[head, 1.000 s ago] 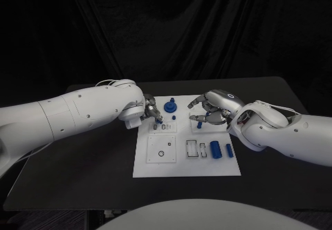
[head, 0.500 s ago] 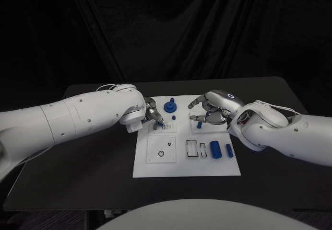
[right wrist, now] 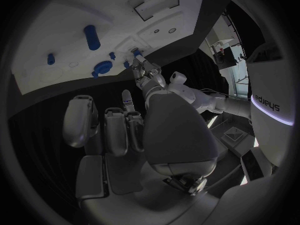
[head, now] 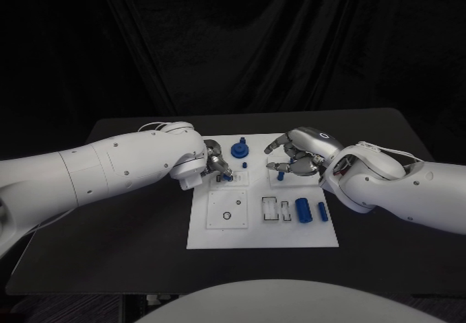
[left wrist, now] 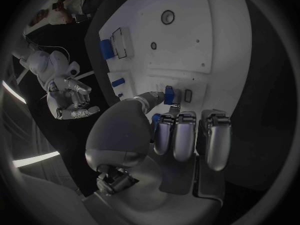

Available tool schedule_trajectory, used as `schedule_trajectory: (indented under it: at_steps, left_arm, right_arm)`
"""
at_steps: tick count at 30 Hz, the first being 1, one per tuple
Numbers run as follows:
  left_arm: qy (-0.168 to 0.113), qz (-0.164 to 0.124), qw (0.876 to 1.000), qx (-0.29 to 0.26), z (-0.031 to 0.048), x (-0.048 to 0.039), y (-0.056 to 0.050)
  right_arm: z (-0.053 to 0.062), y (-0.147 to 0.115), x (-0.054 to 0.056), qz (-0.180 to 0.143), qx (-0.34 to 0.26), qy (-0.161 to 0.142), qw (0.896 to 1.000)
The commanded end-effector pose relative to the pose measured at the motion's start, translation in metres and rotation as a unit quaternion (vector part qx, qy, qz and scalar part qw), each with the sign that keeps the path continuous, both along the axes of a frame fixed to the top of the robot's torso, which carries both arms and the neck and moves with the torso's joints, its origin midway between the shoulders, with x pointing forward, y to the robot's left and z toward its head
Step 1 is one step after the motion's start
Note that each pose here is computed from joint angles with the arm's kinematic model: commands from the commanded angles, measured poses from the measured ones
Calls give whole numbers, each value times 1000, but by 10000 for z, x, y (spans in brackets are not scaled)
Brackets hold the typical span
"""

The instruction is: Assemble the parts on the task board

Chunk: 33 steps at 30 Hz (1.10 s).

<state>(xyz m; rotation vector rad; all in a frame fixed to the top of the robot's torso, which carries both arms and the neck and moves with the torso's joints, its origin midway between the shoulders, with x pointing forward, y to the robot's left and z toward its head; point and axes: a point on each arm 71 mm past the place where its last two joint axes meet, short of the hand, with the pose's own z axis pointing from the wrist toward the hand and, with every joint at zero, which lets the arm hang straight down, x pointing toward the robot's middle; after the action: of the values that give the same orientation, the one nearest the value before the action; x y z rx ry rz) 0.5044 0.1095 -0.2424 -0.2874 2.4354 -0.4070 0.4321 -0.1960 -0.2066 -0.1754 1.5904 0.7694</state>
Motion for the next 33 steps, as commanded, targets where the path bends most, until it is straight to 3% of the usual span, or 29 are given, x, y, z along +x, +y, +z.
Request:
schedule_trajectory:
  at_steps: [1,21,33]
  left_arm:
    - [-2,-1,1000,-2,-14,-8,-21]
    - [-4,11,1000,-5,-90,4,11]
    - [2,2,1000,-6,-102,-33,6]
  right_arm:
    - [-14,-8,2,-8,-4,7,1000]
    - [-35,-18,1,-12,-8,20,1000]
    - [-44,-20,2,-14,-10,26,1000]
